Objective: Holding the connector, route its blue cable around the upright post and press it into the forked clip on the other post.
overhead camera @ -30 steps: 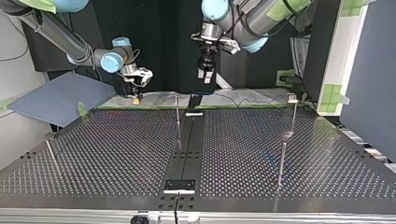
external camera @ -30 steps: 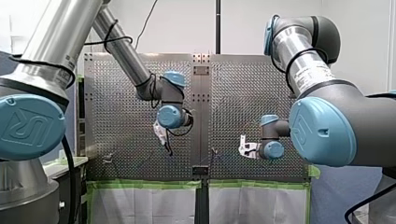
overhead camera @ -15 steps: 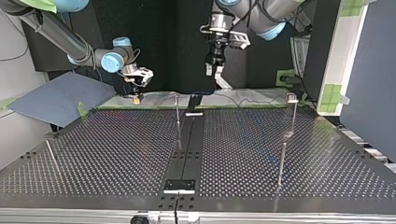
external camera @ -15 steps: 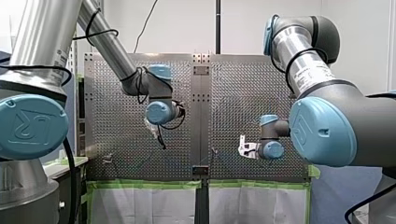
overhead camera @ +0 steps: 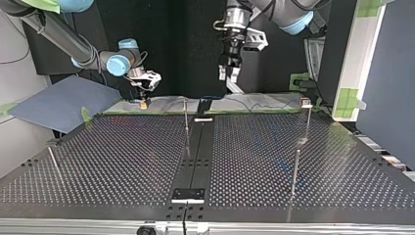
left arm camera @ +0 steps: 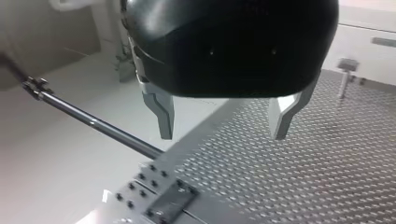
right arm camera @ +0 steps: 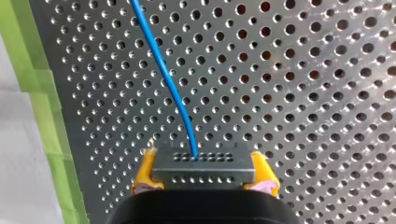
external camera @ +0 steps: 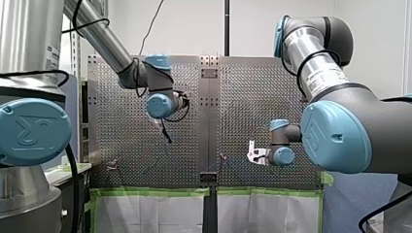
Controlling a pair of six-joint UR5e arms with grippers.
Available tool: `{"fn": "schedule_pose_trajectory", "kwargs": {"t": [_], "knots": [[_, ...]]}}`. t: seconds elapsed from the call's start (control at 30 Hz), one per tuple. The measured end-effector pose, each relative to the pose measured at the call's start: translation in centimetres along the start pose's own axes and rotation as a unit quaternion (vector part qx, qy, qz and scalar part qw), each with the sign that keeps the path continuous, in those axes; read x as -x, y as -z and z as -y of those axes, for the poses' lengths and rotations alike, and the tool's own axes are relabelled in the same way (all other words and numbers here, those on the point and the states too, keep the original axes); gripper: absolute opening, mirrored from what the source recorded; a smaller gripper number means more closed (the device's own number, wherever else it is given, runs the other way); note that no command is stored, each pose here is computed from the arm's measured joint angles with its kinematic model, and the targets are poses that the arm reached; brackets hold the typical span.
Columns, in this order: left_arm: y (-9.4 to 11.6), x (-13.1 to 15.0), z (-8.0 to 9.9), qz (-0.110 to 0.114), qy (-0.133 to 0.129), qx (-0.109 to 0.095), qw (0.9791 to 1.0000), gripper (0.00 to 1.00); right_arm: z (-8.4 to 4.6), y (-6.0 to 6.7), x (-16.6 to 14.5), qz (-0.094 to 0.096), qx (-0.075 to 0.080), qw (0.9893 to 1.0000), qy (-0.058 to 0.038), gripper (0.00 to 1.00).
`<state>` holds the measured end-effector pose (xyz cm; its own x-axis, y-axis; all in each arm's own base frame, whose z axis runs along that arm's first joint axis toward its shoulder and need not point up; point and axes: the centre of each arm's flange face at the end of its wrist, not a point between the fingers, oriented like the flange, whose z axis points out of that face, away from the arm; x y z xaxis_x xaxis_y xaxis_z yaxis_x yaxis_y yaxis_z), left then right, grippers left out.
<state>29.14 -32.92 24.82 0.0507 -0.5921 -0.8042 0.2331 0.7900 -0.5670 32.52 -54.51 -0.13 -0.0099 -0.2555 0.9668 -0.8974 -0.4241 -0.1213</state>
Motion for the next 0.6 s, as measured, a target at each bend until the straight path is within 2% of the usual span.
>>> {"fn": "schedule_pose_trajectory", "kwargs": {"t": [0.1,0.2,0.37,0.6], "knots": [[-0.2,1.2,0.4,0.015,0.003,-0.004,0.9999,1.0,0.1,0.0,0.0,0.0,-0.001,1.0,0.0001,0.0],[-0.5,1.7,0.3,0.023,-0.004,0.001,0.9997,1.0,0.1,0.0,0.0,0.0,-0.001,1.0,0.0002,0.0],[-0.7,0.9,-0.6,0.02,-0.023,0.017,0.9994,1.0,0.1,0.0,0.0,-0.001,-0.001,1.0,0.0004,0.0],[-0.8,0.6,-0.9,0.019,-0.027,0.021,0.9992,1.0,0.1,-0.1,-0.1,-0.003,-0.001,1.0,0.0007,0.0]]}}
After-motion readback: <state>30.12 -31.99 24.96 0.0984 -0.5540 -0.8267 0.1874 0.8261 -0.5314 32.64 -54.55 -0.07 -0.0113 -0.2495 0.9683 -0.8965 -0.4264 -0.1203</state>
